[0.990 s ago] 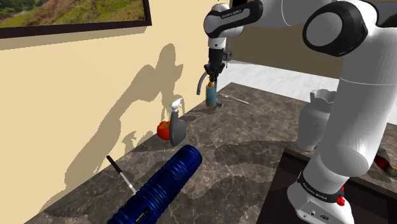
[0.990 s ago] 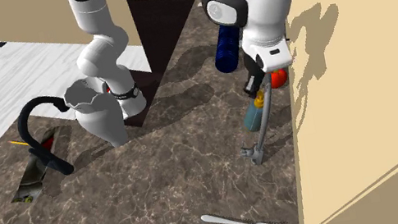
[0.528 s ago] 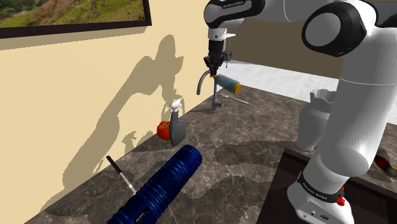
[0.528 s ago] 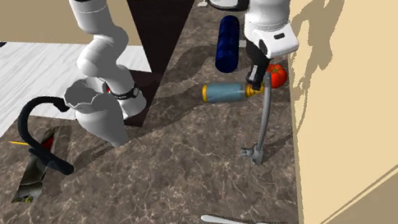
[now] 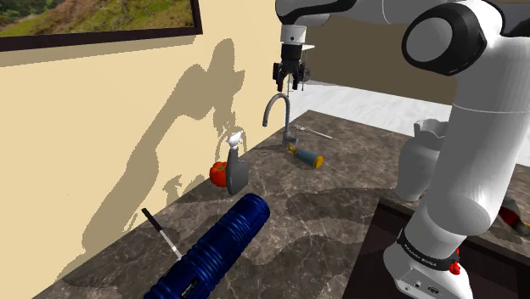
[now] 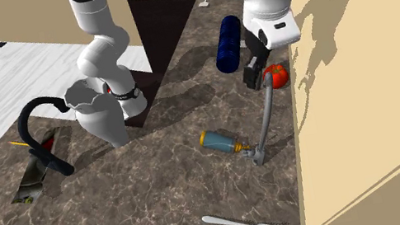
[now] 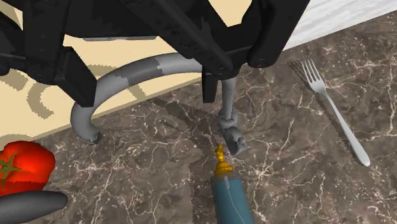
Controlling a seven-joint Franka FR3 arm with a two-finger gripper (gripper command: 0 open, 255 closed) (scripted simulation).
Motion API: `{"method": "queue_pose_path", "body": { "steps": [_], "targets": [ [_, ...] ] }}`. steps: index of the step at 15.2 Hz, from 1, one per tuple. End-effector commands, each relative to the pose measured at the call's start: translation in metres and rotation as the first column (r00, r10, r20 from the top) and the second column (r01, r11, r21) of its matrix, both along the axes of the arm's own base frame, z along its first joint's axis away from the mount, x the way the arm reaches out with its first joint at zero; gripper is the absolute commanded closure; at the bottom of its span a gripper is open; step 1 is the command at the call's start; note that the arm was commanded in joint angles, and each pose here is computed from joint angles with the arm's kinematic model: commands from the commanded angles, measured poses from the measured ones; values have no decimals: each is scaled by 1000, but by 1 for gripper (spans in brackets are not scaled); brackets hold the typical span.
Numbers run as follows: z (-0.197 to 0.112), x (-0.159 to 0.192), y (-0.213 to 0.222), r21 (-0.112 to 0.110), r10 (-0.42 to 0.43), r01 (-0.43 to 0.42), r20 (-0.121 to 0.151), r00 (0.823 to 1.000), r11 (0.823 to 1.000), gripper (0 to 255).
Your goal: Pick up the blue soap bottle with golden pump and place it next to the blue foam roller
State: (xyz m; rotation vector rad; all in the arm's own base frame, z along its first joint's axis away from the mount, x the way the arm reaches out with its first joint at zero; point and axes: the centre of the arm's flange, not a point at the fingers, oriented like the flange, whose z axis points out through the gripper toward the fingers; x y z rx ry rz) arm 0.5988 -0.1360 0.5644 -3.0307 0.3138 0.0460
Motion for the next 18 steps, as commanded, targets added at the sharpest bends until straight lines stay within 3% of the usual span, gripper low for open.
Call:
{"method": "queue_pose_path", "body": {
  "steps": [1, 2, 10, 18],
  "targets": [
    [2, -14, -17, 64, 16, -12, -65, 998, 998, 0],
    [4, -21, -25, 97, 26, -16, -98, 995, 995, 0],
    [-35, -26, -17, 97, 26, -16, -98, 995, 995, 0],
    [-35, -26, -17, 97, 26, -16, -98, 995, 995, 0]
  ]
}}
